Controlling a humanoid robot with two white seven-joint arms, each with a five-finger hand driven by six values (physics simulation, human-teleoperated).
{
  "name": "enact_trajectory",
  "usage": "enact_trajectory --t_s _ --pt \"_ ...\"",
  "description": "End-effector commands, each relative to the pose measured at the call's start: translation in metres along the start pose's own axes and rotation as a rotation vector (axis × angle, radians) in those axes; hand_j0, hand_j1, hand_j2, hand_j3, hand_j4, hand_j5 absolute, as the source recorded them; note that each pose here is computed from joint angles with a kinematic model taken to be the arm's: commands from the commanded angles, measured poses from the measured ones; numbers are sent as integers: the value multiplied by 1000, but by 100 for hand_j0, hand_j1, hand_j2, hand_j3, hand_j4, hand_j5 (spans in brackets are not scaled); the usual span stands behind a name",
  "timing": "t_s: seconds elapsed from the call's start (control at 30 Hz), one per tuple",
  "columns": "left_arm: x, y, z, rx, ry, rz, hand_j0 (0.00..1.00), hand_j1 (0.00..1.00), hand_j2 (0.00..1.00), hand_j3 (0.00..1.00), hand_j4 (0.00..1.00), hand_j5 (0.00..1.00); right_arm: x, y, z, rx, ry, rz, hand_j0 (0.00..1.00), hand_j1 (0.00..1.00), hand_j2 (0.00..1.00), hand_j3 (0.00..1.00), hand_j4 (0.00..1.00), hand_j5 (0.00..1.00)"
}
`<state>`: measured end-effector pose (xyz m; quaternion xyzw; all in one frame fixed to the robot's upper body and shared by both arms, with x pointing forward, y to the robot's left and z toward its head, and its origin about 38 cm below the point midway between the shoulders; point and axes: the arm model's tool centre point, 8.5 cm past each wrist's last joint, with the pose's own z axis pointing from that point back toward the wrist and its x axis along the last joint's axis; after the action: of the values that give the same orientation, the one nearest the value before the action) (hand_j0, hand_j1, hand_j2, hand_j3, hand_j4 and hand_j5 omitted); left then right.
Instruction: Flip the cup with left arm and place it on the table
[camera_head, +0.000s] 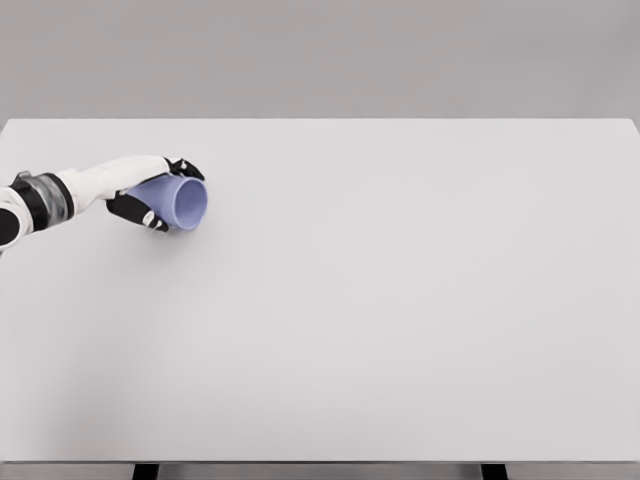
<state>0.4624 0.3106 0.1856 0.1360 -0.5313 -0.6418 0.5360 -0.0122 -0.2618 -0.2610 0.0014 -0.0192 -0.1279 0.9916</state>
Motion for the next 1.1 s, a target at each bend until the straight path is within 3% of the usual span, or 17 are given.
enact_trajectory --t_s 0.0,0.5,0.57,1.07 --pt "5 5 3 13 -24 12 72 72 72 72 72 72 0 0 0 0 0 0 100 100 100 100 100 100" --pt "5 26 15 93 -115 178 73 73 73 73 73 73 0 0 0 0 0 0 100 100 100 100 100 100" --pt "3 32 21 125 -127 211 73 73 73 73 73 73 1 0 0 1 -2 0 100 100 100 100 100 100" --pt "10 34 19 174 -272 420 75 75 75 75 75 75 0 0 0 0 0 0 100 100 100 100 100 100"
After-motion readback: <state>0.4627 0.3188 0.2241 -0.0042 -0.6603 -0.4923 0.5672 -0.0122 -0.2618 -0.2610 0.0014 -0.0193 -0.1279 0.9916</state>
